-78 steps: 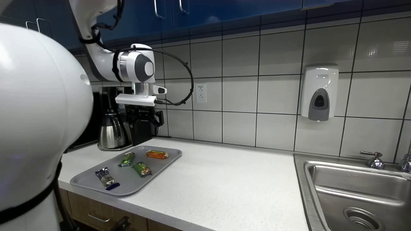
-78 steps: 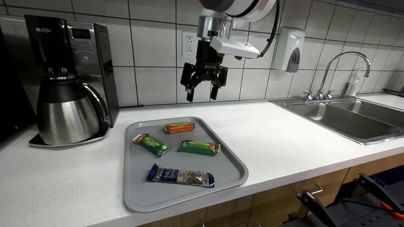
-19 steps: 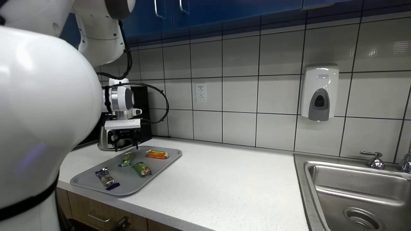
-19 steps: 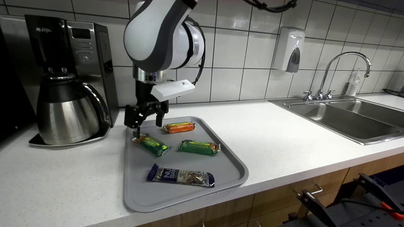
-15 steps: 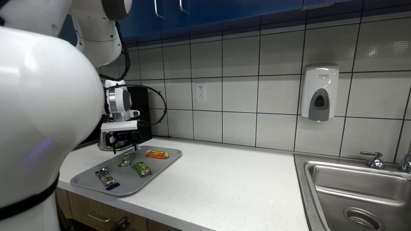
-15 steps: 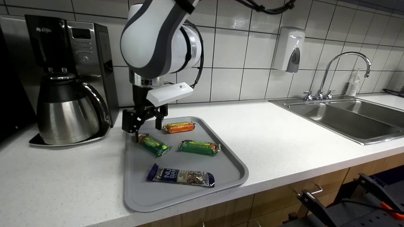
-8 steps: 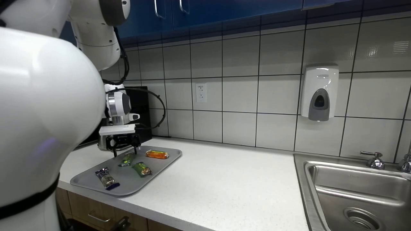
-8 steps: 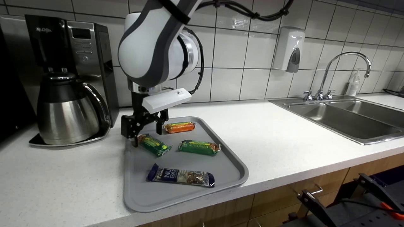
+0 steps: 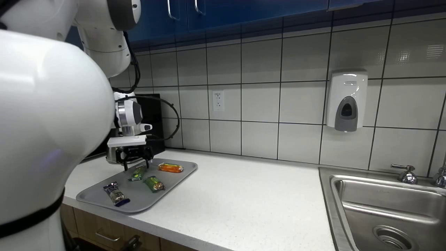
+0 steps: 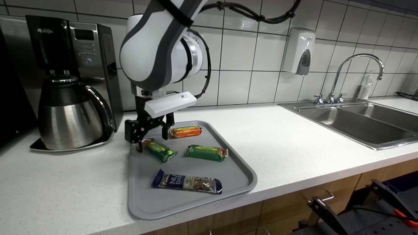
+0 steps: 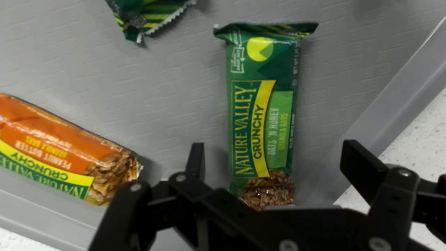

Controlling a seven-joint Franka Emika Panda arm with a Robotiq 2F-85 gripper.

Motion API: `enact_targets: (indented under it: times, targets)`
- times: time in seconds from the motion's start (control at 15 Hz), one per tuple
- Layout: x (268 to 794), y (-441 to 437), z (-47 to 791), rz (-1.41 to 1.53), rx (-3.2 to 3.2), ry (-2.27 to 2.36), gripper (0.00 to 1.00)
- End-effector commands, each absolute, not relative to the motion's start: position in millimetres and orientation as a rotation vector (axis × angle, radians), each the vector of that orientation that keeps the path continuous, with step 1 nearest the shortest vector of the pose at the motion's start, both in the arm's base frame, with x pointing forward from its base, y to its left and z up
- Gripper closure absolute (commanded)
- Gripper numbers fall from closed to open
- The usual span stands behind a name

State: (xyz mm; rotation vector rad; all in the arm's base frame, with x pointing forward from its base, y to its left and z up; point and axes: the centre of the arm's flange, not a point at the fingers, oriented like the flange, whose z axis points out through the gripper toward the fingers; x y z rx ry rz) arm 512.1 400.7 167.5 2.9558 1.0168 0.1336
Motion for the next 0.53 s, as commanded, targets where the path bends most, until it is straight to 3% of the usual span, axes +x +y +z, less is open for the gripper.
enact_targets:
  times: [0.0,0.33,0.4,0.47]
  targets:
    - [515,413,164,0.110,2.934,0.987,0.00]
    - [515,415,157,0.090,2.931,0.986,0.00]
    - [515,415,156,0.083,2.931,0.988,0.25]
    - [515,415,154,0.077,2.929,0.988,0.26]
